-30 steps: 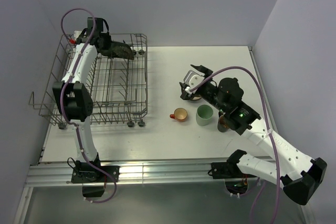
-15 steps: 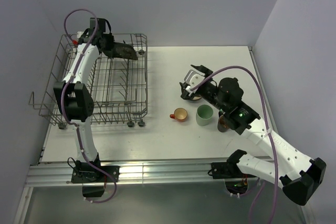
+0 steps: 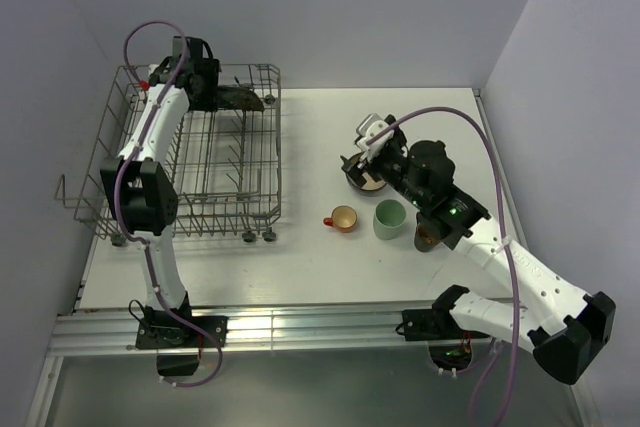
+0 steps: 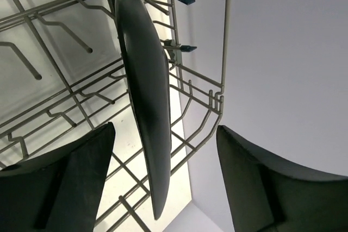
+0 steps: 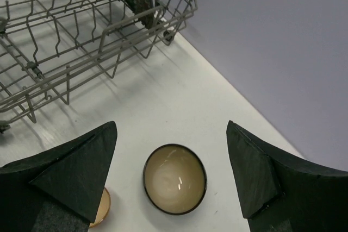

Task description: Load the mixed dishes into the dish rack

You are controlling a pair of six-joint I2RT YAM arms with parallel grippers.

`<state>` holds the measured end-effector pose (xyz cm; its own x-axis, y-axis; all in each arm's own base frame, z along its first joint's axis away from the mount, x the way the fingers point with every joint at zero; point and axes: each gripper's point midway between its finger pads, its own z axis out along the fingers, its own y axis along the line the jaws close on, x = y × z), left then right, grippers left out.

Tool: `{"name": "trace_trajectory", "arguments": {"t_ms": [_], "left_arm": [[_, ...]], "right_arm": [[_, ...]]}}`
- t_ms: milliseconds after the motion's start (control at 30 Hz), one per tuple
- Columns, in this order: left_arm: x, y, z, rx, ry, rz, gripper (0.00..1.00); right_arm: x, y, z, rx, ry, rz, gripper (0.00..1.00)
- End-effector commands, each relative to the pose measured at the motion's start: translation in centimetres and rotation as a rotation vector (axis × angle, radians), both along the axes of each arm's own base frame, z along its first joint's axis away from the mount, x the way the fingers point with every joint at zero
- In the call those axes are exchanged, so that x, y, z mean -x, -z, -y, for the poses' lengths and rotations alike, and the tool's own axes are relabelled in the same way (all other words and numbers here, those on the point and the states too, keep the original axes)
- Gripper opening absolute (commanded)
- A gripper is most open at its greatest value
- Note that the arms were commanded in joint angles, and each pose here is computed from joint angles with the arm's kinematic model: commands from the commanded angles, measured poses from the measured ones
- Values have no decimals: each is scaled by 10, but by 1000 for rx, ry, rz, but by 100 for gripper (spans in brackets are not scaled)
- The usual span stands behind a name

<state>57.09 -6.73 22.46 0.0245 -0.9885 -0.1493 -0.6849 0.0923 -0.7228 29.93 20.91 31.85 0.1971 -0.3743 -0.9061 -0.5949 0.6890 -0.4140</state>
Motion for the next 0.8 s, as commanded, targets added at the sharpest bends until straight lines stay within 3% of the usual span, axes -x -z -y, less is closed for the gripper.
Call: {"name": "trace_trajectory", "arguments": {"t_ms": [0,200,367,633,767], "left_arm": [[15,-40,0,9,9,58,82],[39,-40,5,35,29,38,83],[68,-41,6,16,78,7,82],[108,-77,12,40,148,55,82],[126,-119,17,44,208,143,82]], "right_arm": [[-13,-13,10,-112,131,-79,89],[-44,-17,35,-265,382,-232,90],[-64,9,54,-290,508,-400,87],[-84,48,92,-409,702,-622,84],[-88,72,94,-352,763,-722,86]]}}
